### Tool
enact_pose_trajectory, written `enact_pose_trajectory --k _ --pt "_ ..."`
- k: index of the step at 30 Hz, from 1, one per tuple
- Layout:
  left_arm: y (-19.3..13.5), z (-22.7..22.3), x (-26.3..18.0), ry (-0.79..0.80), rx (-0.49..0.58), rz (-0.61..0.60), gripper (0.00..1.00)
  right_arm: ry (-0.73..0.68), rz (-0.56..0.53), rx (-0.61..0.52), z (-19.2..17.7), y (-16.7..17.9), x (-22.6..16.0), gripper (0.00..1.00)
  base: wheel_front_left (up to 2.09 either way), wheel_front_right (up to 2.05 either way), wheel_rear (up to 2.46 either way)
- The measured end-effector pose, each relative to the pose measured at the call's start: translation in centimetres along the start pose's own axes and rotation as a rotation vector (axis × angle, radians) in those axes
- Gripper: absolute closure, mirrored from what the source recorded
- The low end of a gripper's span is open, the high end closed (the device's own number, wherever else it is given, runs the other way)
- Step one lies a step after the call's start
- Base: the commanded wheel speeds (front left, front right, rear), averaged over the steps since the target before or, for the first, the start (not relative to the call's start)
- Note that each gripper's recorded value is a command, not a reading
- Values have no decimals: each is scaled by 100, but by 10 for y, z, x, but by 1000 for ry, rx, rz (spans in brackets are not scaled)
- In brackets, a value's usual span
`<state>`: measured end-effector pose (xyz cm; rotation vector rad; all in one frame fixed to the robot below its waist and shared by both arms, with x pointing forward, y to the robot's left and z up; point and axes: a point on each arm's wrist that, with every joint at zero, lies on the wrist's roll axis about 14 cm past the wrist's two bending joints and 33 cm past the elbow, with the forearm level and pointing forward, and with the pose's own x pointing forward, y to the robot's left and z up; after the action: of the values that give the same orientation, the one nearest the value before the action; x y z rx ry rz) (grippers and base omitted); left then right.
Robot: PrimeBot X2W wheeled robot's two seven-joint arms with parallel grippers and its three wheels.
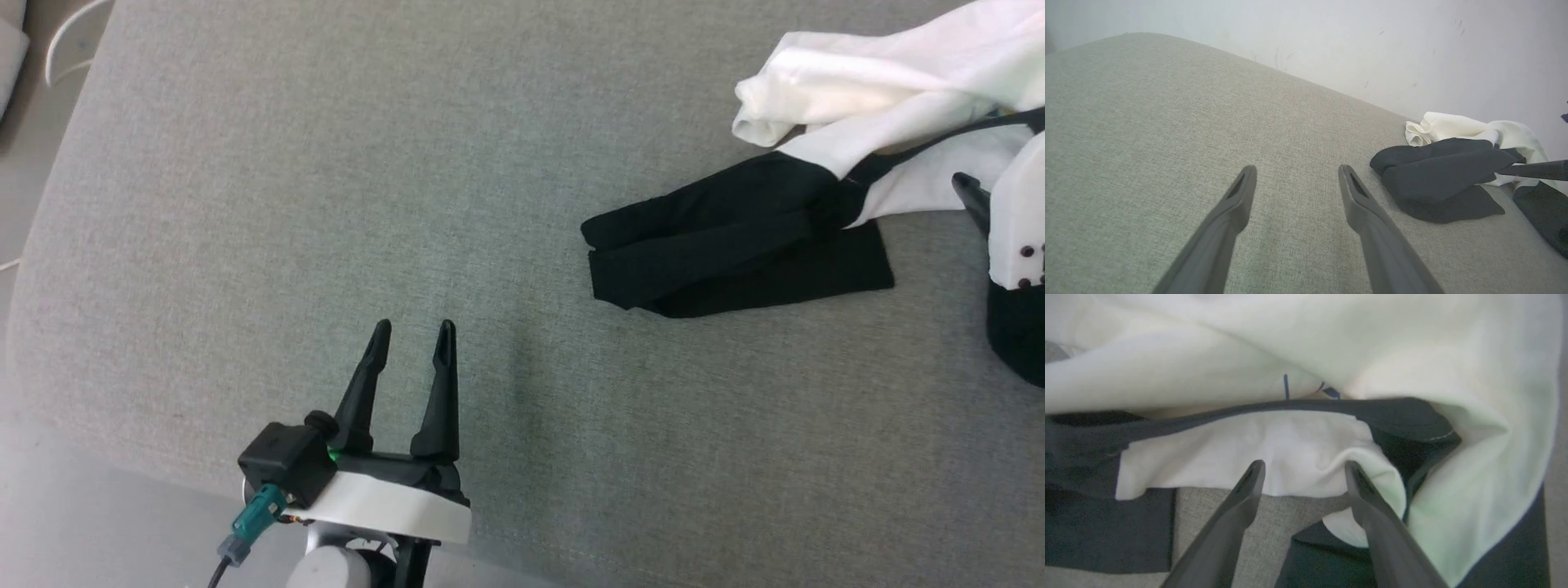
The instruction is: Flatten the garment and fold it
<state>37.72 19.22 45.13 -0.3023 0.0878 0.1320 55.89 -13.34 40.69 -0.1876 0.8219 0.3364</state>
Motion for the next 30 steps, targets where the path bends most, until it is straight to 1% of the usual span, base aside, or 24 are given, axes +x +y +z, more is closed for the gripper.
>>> enact_pose_trajectory --k 3,4,5,6,7,12,16,19,22,26,28,30 --pt "3 -1 1 4 1 9 0 33 8 -14 -6 6 13 1 0 0 0" --pt "4 -2 1 6 1 13 0 42 13 -16 -8 8 16 42 0 0 0" --pt "6 -2 1 8 -1 19 0 46 14 -17 -9 9 19 61 0 0 0" --pt "7 -3 0 11 -1 23 0 41 16 -21 -8 10 21 85 0 0 0" --pt "8 -3 0 12 0 26 0 35 18 -20 -6 11 22 100 0 0 0" --pt "8 -2 0 9 -2 26 0 13 9 -27 0 8 19 100 0 0 0" --pt "4 -1 0 4 -12 15 0 -41 -3 -28 13 3 11 100 0 0 0" --pt "1 2 0 -5 -17 5 0 -93 16 -24 25 8 2 100 0 0 0" --pt "-1 6 -1 -17 -19 -2 0 -167 48 -25 42 18 -13 100 0 0 0" --pt "-2 11 -4 -35 -16 -8 0 -276 82 -66 64 32 -44 100 0 0 0" --pt "-3 12 -8 -37 -18 -11 0 -313 102 -88 62 41 -60 100 0 0 0" --pt "-5 13 -12 -40 -24 -18 0 -325 123 -102 47 51 -75 100 0 0 0"
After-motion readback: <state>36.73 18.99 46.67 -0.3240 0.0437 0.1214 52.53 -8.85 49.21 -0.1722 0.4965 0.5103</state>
